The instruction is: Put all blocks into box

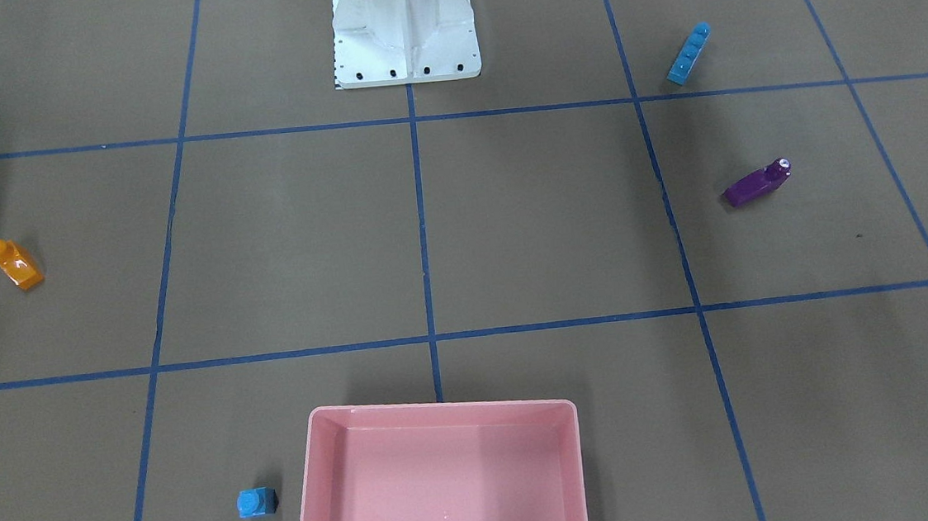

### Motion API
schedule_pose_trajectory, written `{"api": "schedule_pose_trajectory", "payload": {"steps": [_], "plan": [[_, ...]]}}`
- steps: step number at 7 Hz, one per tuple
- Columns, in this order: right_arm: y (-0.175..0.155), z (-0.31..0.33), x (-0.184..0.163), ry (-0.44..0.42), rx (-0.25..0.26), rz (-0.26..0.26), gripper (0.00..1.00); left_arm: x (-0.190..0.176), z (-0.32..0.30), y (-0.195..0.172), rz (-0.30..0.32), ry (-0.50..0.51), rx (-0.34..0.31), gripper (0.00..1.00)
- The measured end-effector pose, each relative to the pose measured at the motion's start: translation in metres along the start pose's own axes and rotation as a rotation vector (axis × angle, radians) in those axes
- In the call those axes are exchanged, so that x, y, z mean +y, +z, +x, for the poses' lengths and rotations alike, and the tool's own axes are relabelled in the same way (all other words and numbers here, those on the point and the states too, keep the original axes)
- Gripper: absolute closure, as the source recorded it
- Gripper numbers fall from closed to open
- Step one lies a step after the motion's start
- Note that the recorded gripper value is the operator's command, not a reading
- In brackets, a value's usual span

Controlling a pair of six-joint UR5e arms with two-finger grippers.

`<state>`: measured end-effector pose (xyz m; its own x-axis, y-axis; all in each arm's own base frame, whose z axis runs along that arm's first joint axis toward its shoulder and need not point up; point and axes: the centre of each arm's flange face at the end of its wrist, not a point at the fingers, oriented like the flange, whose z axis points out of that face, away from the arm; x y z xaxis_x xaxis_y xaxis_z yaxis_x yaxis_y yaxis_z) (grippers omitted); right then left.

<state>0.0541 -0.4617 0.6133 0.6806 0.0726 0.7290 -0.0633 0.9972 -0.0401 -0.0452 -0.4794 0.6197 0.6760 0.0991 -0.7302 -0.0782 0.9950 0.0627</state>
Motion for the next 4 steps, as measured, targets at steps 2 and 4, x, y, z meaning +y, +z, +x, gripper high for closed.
{"api": "schedule_pose_trajectory", "payload": {"steps": [2, 4], "plan": [[-0.001, -0.001, -0.002, -0.001, 0.000, 0.002, 0.00, 0.000, 0.001, 0.000, 0.001, 0.002, 0.003, 0.00], [-0.004, -0.011, -0.005, -0.032, -0.002, 0.020, 0.00, -0.004, 0.006, -0.006, 0.012, 0.013, -0.002, 0.00]]}}
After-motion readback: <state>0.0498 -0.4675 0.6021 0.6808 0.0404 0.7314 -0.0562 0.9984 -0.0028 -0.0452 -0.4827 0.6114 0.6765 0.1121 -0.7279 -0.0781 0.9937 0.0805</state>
